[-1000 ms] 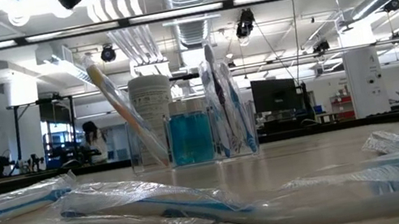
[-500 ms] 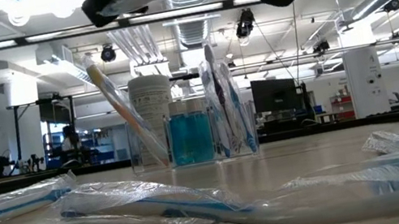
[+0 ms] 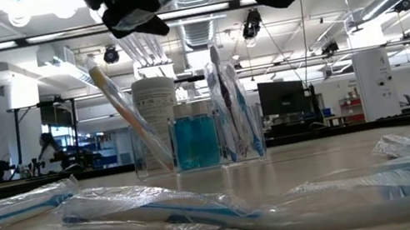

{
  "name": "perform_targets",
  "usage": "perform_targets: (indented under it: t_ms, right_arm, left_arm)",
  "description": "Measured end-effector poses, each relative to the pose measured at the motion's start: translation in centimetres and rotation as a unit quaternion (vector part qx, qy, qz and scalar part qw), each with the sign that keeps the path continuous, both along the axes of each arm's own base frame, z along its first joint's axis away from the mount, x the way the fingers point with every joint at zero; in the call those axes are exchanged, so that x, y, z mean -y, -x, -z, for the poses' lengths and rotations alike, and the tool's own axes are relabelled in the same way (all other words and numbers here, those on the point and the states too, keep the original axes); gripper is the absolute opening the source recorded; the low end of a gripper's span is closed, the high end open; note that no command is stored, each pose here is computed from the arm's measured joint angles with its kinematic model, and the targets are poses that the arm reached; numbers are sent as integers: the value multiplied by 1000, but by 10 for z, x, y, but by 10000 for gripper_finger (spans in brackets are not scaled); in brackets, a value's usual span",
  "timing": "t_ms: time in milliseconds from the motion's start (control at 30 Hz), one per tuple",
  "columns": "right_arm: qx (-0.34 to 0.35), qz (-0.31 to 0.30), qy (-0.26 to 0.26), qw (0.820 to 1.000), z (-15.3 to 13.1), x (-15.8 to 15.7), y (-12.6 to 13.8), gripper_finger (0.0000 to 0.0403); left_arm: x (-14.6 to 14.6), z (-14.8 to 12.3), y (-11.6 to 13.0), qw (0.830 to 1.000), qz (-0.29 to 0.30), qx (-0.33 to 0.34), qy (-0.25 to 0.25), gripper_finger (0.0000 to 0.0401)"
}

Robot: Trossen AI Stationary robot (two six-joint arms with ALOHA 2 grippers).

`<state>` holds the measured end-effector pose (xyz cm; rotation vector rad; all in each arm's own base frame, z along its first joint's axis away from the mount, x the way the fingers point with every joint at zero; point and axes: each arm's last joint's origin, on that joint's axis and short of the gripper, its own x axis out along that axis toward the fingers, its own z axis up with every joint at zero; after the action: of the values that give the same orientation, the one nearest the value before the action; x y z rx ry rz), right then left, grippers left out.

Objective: Pick & Place toothbrushing station
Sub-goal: Put the blue toothbrush into the transparent organizer

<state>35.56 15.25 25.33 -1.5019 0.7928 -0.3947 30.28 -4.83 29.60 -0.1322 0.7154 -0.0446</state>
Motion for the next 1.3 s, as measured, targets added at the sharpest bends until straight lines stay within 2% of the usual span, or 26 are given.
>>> perform_targets:
  t_ms: [133, 267, 367, 500, 533, 800, 1067, 1200, 1300]
  right_arm:
    - [4, 1, -4, 1000, 0, 0, 0, 8]
    - [6, 1, -5, 1000, 0, 0, 0, 8]
    - [6, 1, -6, 1000, 0, 0, 0, 8]
    - [11, 0, -14, 1000, 0, 0, -1, 8]
    - [15, 0, -18, 1000, 0, 0, -1, 8]
    - [60, 9, -53, 997, -15, -3, -3, 13]
    - [129, 8, -111, 985, -49, -4, 13, 84]
    - [191, 12, -171, 966, -73, -1, 29, 117]
    - [227, 4, -264, 938, -87, 8, 47, 133]
  left_arm:
    - [-1, 3, -4, 1000, 0, -4, -11, 215]
    - [-3, 2, -4, 1000, -5, -1, -20, 175]
    - [-4, 1, -3, 1000, -5, 2, -23, 126]
    - [-4, 1, -3, 999, -4, 0, -38, 32]
    - [-5, 1, -3, 999, 1, 1, -41, 23]
    - [-9, -4, -2, 997, -41, 23, -65, 23]
    - [-14, -20, 12, 994, -54, 46, -83, 23]
    - [-17, -29, 25, 990, -69, 53, -110, 23]
    - [-18, -34, 42, 989, -67, 70, -108, 23]
